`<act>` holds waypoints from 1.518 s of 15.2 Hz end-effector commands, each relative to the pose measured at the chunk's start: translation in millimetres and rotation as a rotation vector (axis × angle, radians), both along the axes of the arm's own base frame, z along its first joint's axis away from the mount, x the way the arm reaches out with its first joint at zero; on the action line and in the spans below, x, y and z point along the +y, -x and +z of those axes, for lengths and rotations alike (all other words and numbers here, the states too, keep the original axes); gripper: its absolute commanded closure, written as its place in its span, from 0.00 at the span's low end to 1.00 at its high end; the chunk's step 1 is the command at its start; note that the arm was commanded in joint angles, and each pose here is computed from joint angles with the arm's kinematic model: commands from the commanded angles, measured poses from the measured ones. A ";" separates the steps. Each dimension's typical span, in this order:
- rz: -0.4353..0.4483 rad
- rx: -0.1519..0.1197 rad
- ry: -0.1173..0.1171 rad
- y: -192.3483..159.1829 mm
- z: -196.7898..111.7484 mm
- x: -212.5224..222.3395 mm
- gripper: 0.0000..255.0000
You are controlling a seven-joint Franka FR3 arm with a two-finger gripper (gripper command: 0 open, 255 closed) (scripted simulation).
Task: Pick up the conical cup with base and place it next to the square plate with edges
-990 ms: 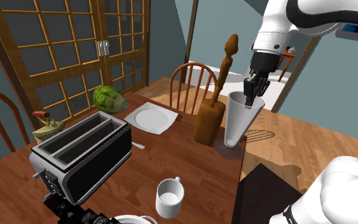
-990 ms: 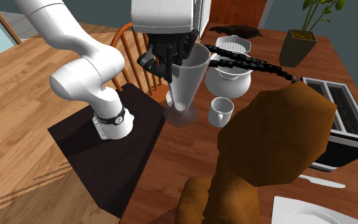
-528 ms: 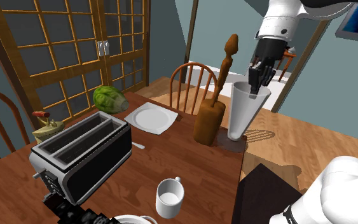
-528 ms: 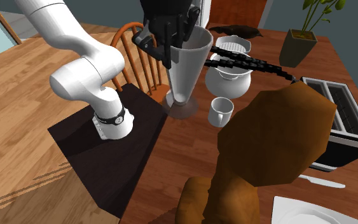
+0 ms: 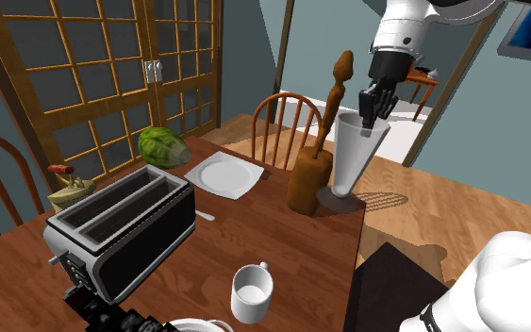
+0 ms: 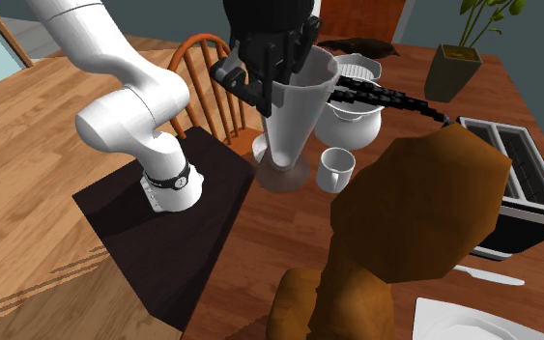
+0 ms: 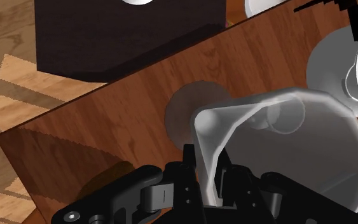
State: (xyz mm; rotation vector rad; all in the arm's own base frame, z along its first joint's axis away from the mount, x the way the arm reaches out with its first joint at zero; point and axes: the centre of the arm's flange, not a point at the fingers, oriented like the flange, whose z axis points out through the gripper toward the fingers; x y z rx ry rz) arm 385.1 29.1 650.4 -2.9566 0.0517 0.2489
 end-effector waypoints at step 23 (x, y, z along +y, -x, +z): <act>0.000 -0.001 0.000 -269.4 -132.2 -99.0 1.00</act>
